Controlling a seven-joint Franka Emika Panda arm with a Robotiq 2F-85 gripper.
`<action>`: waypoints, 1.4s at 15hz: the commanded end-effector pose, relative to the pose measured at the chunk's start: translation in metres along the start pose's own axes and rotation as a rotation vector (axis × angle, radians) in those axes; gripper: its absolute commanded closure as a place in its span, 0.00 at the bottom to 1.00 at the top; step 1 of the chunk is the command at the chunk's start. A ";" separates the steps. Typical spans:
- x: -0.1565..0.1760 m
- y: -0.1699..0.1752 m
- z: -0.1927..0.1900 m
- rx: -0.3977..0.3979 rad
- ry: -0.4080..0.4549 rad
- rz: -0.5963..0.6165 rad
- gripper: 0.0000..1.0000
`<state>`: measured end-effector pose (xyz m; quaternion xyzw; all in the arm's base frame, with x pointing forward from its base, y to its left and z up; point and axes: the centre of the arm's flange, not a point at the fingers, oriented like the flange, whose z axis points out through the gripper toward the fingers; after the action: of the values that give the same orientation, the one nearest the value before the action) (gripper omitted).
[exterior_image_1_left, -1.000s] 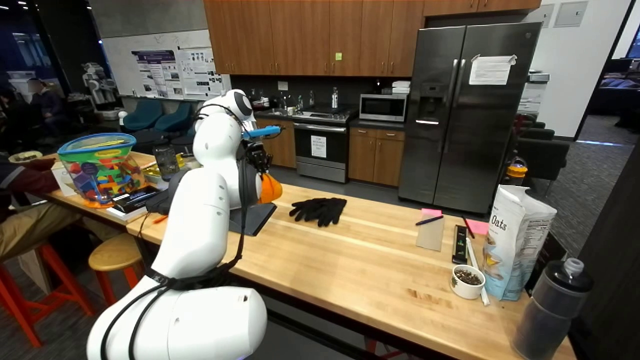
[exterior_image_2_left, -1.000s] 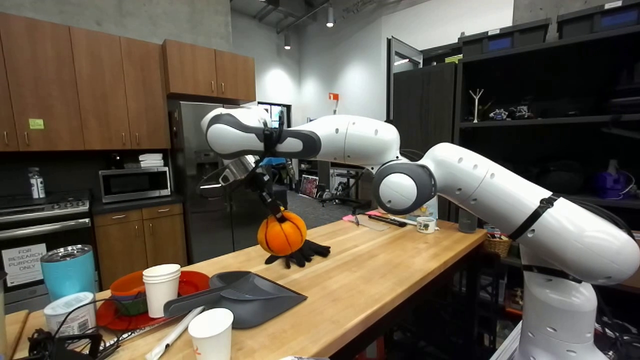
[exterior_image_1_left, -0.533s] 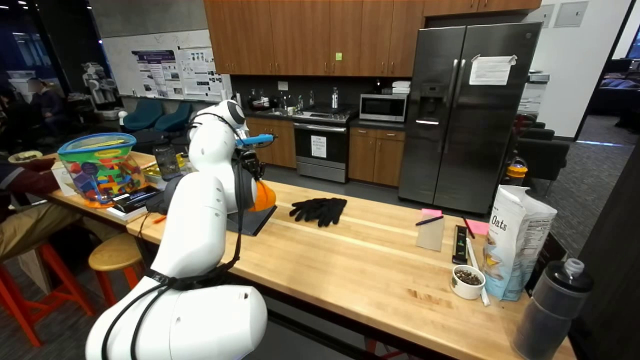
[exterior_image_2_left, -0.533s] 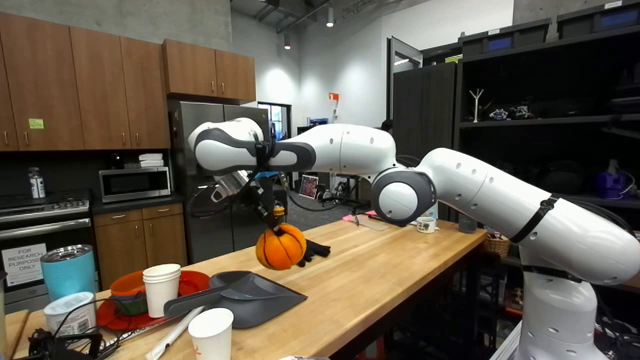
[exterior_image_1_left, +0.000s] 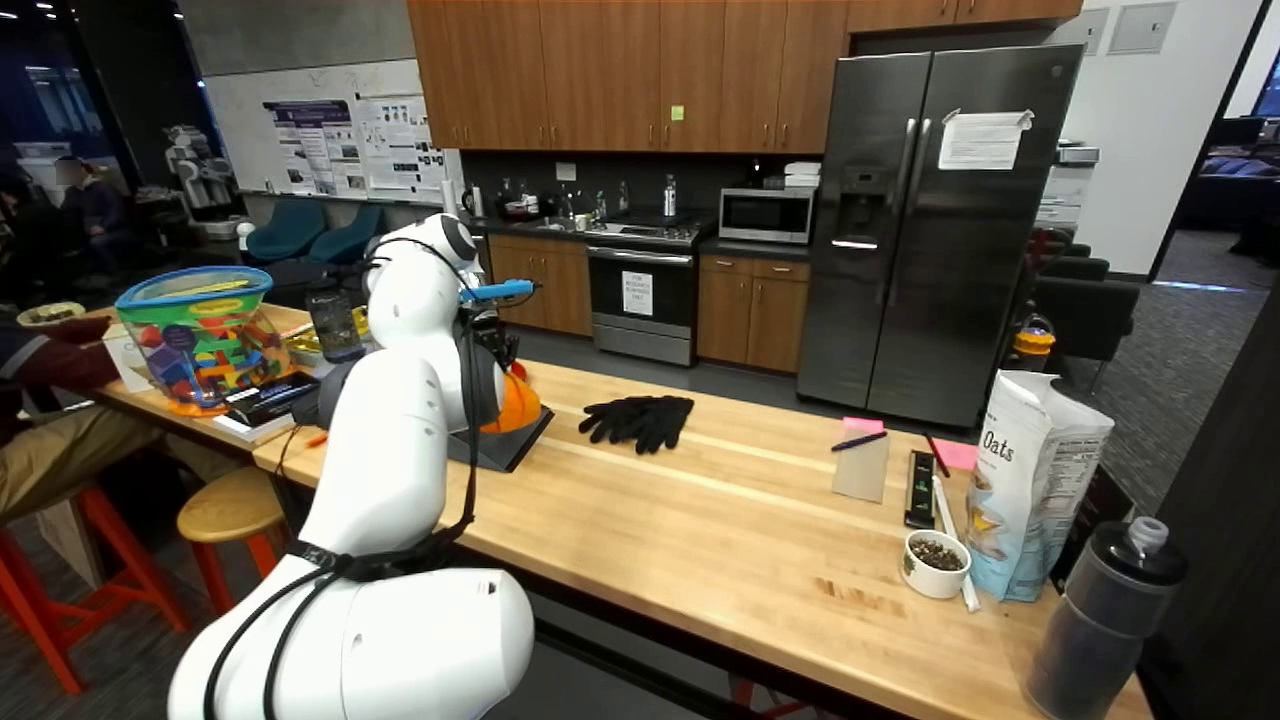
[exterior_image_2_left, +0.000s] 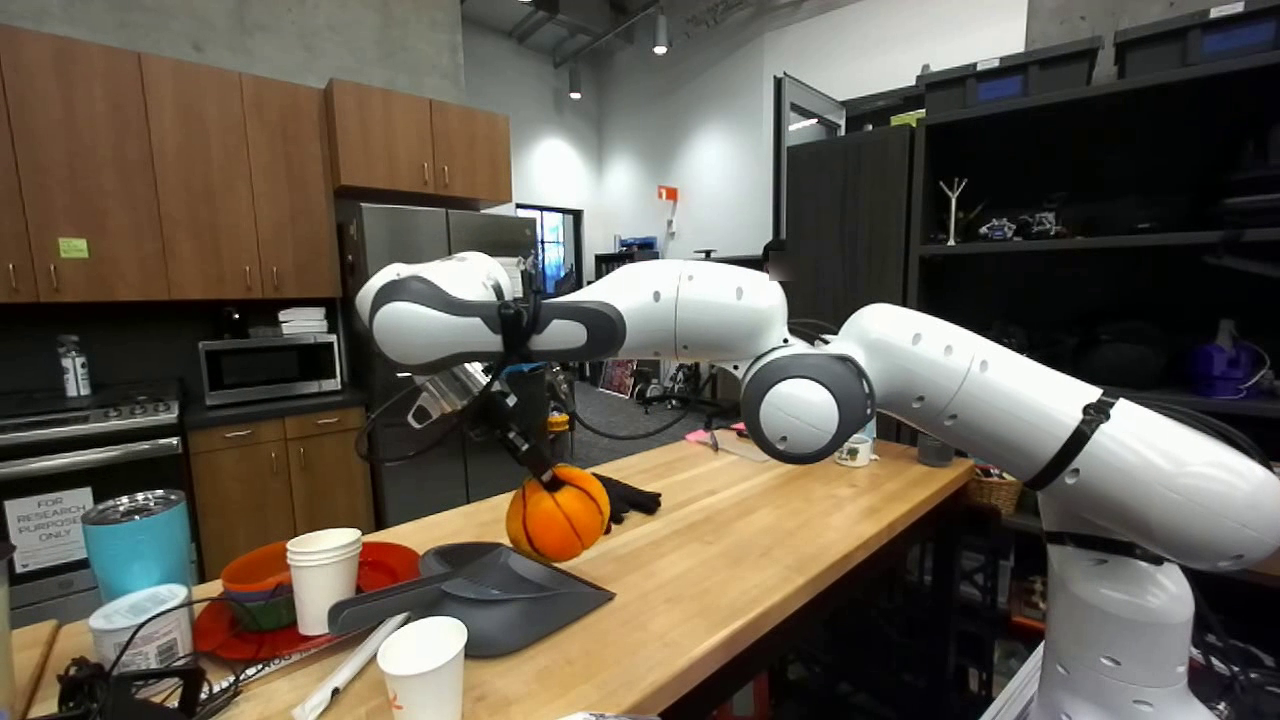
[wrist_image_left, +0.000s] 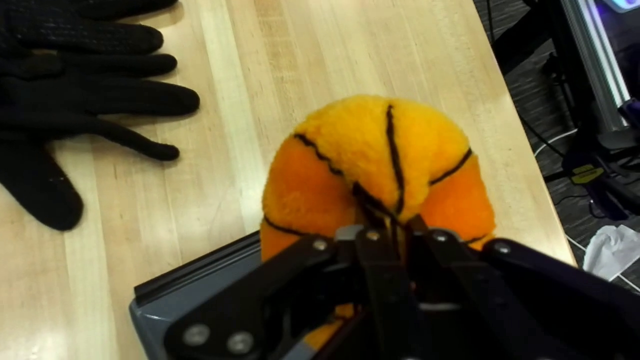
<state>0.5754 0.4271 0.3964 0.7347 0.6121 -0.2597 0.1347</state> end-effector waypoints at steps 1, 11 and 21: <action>-0.010 -0.011 0.002 -0.031 0.010 -0.052 0.97; -0.015 -0.003 -0.006 -0.080 0.081 -0.194 0.97; -0.007 -0.003 -0.007 -0.066 0.139 -0.258 0.97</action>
<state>0.5877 0.4358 0.4017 0.6696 0.7050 -0.2129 0.0962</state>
